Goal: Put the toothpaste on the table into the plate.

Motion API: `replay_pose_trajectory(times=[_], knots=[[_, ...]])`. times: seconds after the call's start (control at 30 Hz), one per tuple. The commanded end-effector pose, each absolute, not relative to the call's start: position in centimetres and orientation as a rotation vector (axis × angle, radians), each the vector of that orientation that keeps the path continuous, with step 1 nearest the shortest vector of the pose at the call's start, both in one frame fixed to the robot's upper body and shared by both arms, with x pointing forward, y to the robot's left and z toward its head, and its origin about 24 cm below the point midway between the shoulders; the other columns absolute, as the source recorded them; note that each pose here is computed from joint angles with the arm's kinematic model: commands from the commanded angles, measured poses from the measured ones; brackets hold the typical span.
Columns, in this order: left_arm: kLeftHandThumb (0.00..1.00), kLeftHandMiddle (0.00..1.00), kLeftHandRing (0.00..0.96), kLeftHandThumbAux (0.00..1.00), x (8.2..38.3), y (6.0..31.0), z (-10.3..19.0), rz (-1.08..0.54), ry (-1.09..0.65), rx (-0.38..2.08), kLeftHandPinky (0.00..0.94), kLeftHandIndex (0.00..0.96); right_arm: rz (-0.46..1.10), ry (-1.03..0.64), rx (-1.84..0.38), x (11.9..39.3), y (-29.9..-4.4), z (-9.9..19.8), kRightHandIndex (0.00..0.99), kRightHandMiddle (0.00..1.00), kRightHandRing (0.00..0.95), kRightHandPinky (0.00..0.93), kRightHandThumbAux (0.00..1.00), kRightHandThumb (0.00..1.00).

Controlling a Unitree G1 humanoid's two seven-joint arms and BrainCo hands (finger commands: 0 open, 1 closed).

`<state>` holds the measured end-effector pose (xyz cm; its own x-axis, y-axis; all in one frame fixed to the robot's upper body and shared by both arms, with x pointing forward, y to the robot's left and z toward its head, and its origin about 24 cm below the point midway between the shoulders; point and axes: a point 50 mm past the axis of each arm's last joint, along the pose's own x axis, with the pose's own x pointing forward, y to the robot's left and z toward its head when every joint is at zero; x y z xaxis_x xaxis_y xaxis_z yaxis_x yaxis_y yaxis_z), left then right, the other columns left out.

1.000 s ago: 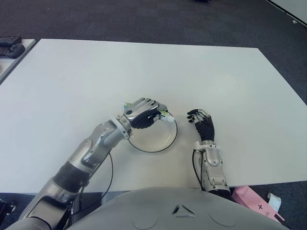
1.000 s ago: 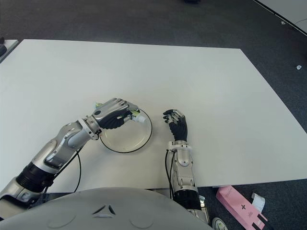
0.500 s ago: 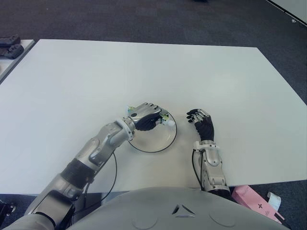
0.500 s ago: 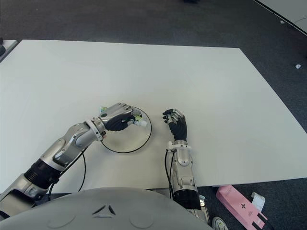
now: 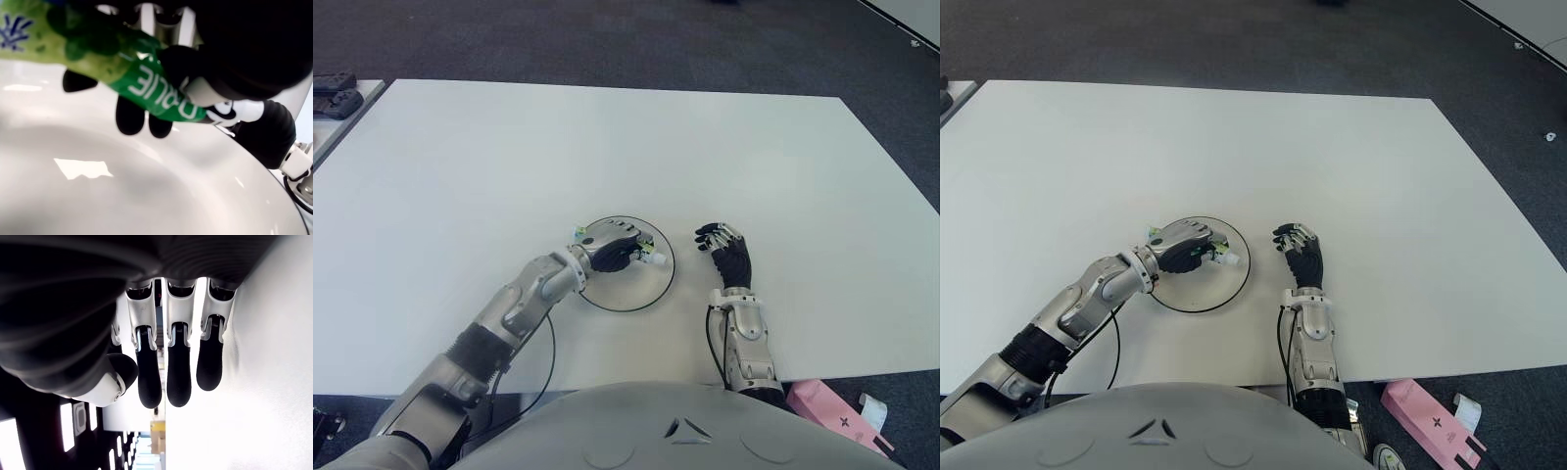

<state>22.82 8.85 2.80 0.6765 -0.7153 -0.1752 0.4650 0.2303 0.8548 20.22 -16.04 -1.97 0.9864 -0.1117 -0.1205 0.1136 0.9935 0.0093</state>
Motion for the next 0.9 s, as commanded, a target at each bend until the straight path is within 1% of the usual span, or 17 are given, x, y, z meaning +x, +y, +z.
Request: replay_pose_trajectory(times=[0.03, 0.1, 0.2, 0.23, 0.33, 0.37, 0.43, 0.47, 0.53, 0.6, 0.67, 0.73, 0.77, 0.8, 0.83, 0.87, 0.9], knots=[[0.851, 0.565, 0.857, 0.666, 22.8, 8.7, 2.5, -0.864, -0.281, 1.061, 0.826, 0.405, -0.118, 0.222, 0.017, 19.1, -16.0, -3.5, 0.429, 0.487, 0.482, 0.492, 0.732, 0.709], [0.851, 0.571, 0.840, 0.664, 22.8, 8.7, 3.0, -0.869, -0.290, 1.058, 0.800, 0.408, -0.118, 0.222, 0.014, 19.1, -16.0, -3.4, 0.429, 0.485, 0.482, 0.489, 0.732, 0.709], [0.848, 0.564, 0.801, 0.662, 22.8, 8.8, 3.8, -0.868, -0.295, 1.041, 0.734, 0.408, -0.116, 0.222, 0.005, 19.2, -15.9, -3.4, 0.429, 0.484, 0.480, 0.485, 0.733, 0.709], [0.847, 0.554, 0.772, 0.662, 22.8, 8.9, 3.9, -0.868, -0.292, 1.037, 0.699, 0.408, -0.115, 0.222, 0.002, 19.2, -15.9, -3.4, 0.429, 0.484, 0.479, 0.485, 0.733, 0.709], [0.844, 0.537, 0.716, 0.661, 22.7, 8.9, 4.0, -0.868, -0.285, 1.031, 0.637, 0.408, -0.113, 0.226, -0.002, 19.2, -16.0, -3.4, 0.429, 0.484, 0.478, 0.480, 0.733, 0.709], [0.843, 0.533, 0.701, 0.660, 22.7, 9.0, 4.1, -0.866, -0.287, 1.033, 0.622, 0.408, -0.113, 0.229, -0.004, 19.2, -16.0, -3.5, 0.429, 0.484, 0.477, 0.478, 0.733, 0.709], [0.840, 0.535, 0.687, 0.663, 22.7, 9.0, 4.2, -0.860, -0.299, 1.041, 0.622, 0.401, -0.114, 0.232, -0.007, 19.2, -16.1, -3.6, 0.429, 0.486, 0.479, 0.482, 0.733, 0.708], [0.739, 0.581, 0.680, 0.553, 22.6, 9.1, 4.2, -0.857, -0.308, 1.048, 0.619, 0.397, -0.114, 0.233, -0.008, 19.2, -16.1, -3.6, 0.429, 0.488, 0.483, 0.489, 0.732, 0.708], [0.640, 0.609, 0.666, 0.449, 22.6, 9.2, 4.3, -0.853, -0.323, 1.057, 0.609, 0.366, -0.116, 0.232, -0.007, 19.2, -16.1, -3.6, 0.429, 0.491, 0.487, 0.494, 0.732, 0.708], [0.551, 0.596, 0.640, 0.389, 22.6, 9.2, 4.3, -0.852, -0.337, 1.062, 0.600, 0.310, -0.118, 0.232, -0.004, 19.2, -16.1, -3.7, 0.429, 0.492, 0.490, 0.497, 0.732, 0.708], [0.453, 0.570, 0.607, 0.350, 22.6, 9.3, 4.4, -0.853, -0.350, 1.065, 0.589, 0.240, -0.120, 0.231, 0.001, 19.3, -16.0, -3.6, 0.429, 0.493, 0.491, 0.497, 0.732, 0.708], [0.345, 0.468, 0.543, 0.352, 22.6, 9.4, 4.4, -0.855, -0.358, 1.066, 0.564, 0.162, -0.122, 0.231, 0.005, 19.3, -16.0, -3.6, 0.428, 0.492, 0.491, 0.496, 0.732, 0.709], [0.322, 0.446, 0.530, 0.353, 22.6, 9.4, 4.5, -0.856, -0.359, 1.067, 0.559, 0.146, -0.123, 0.231, 0.007, 19.3, -16.0, -3.6, 0.428, 0.492, 0.491, 0.495, 0.732, 0.709], [0.280, 0.392, 0.489, 0.359, 22.6, 9.5, 4.5, -0.857, -0.360, 1.066, 0.536, 0.111, -0.125, 0.231, 0.012, 19.3, -16.0, -3.6, 0.428, 0.492, 0.490, 0.496, 0.732, 0.709], [0.234, 0.302, 0.413, 0.372, 22.6, 9.6, 4.5, -0.858, -0.360, 1.065, 0.473, 0.071, -0.126, 0.232, 0.015, 19.3, -16.0, -3.7, 0.428, 0.491, 0.490, 0.496, 0.732, 0.709], [0.218, 0.270, 0.385, 0.377, 22.6, 9.7, 4.6, -0.858, -0.361, 1.063, 0.451, 0.056, -0.127, 0.232, 0.019, 19.3, -16.0, -3.7, 0.428, 0.491, 0.490, 0.496, 0.732, 0.709], [0.182, 0.193, 0.319, 0.391, 22.6, 9.8, 4.6, -0.858, -0.362, 1.062, 0.396, 0.036, -0.128, 0.232, 0.021, 19.3, -16.0, -3.7, 0.428, 0.491, 0.491, 0.499, 0.732, 0.709]])
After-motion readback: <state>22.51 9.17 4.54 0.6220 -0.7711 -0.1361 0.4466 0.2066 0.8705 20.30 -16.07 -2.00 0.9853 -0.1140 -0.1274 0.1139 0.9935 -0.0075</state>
